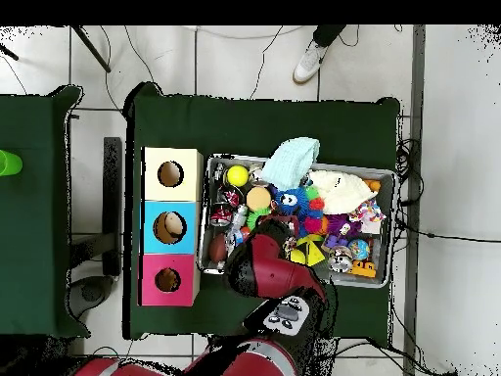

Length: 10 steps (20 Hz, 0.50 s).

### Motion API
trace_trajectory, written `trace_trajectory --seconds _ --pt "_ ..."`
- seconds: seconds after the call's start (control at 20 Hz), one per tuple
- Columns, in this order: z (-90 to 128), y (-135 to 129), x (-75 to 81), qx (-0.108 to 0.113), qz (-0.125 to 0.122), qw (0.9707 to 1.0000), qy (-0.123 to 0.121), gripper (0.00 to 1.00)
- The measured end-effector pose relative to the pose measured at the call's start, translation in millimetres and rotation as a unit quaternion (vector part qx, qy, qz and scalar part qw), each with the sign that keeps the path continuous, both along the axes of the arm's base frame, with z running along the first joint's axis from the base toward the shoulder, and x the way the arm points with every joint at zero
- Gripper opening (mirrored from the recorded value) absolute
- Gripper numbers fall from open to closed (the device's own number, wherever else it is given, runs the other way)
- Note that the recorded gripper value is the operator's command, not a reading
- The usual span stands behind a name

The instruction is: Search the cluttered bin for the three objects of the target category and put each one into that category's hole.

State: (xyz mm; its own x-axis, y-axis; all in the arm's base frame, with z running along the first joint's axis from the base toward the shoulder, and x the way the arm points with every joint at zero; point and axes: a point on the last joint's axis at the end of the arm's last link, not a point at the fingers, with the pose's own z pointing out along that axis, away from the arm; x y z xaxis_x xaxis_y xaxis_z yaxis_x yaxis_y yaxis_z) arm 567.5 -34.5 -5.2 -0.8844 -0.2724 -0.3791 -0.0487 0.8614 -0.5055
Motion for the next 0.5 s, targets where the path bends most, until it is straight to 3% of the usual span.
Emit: trace_trajectory --seconds 0.5 --pt "-8.7 16.5 0.3 0.002 -0.007 1.0 0.0 1.0"
